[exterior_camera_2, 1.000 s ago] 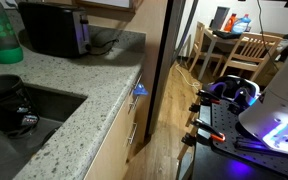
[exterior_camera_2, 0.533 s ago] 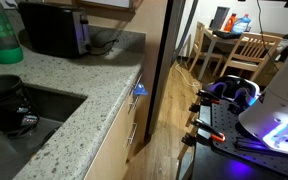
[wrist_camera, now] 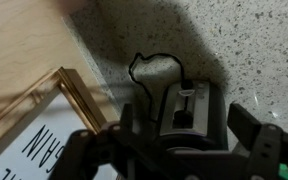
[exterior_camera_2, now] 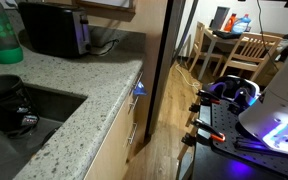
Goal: Press the lever down on the toaster
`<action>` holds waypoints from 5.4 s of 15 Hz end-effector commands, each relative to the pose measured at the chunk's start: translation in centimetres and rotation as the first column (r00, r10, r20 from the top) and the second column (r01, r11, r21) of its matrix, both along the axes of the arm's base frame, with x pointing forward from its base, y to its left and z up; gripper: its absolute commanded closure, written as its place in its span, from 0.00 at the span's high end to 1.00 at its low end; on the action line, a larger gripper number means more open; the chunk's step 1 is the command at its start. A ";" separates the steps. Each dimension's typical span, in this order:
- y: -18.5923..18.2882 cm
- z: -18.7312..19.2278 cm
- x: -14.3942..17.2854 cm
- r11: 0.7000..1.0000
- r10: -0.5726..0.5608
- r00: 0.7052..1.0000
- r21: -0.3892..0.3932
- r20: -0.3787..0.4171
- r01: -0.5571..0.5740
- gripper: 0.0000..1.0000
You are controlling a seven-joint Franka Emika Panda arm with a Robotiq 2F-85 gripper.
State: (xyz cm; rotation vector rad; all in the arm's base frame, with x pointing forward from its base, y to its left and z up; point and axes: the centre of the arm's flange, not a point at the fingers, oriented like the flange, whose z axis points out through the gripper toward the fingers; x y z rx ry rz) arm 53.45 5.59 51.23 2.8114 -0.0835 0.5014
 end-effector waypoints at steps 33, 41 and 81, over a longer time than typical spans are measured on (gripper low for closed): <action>-1.7 -2.8 7.6 1.000 0.004 0.999 0.024 0.052 -0.006 0.00; -2.2 -5.6 9.0 0.999 0.000 1.000 0.045 0.012 -0.001 0.00; -2.5 -9.9 13.6 0.999 -0.012 1.000 0.044 -0.018 0.012 0.00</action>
